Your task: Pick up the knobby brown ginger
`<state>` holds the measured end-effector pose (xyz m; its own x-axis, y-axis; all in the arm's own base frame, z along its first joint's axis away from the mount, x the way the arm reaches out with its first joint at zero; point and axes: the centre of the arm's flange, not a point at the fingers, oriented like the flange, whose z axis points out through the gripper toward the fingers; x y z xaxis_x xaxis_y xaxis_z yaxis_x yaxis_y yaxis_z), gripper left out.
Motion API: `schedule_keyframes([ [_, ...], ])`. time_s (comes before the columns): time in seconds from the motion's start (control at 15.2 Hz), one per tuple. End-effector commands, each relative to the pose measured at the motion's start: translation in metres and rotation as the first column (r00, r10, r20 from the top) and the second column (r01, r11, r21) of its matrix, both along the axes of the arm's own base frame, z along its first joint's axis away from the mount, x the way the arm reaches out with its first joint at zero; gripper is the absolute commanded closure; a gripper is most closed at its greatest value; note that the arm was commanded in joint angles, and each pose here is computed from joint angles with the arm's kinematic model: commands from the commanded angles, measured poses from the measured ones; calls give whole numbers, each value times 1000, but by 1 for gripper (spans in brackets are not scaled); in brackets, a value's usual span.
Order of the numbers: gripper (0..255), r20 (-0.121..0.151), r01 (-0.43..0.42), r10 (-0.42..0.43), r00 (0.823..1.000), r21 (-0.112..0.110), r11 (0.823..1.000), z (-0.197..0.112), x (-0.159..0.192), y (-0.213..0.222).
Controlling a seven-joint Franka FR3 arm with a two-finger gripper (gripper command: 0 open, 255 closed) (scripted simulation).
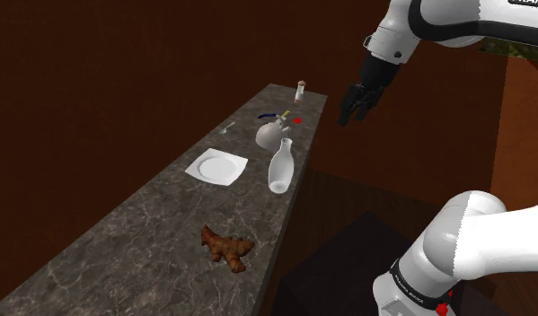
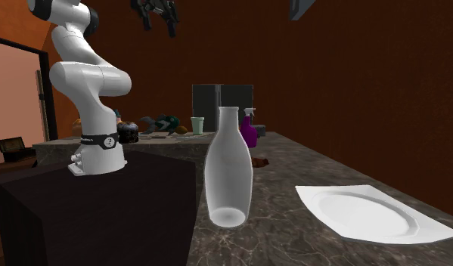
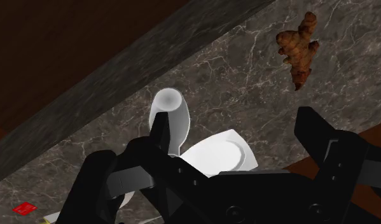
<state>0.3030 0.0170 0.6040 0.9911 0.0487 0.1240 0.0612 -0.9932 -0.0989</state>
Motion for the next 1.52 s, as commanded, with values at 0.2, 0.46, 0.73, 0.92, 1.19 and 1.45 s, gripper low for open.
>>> schedule_keyframes([
  [0.2,0,-10,-21,21,1000,-7,1000,-27,18,25],
  [0.46,0,-23,-50,49,999,-17,999,-63,41,57],
  [0.73,0,-37,-78,77,996,-26,997,-101,62,91],
  [0.92,0,-47,-99,98,994,-32,995,-129,77,116],
  [1.19,0,-62,-128,125,990,-41,991,-167,96,149],
  [1.45,0,-76,-156,152,985,-49,986,-206,114,183],
])
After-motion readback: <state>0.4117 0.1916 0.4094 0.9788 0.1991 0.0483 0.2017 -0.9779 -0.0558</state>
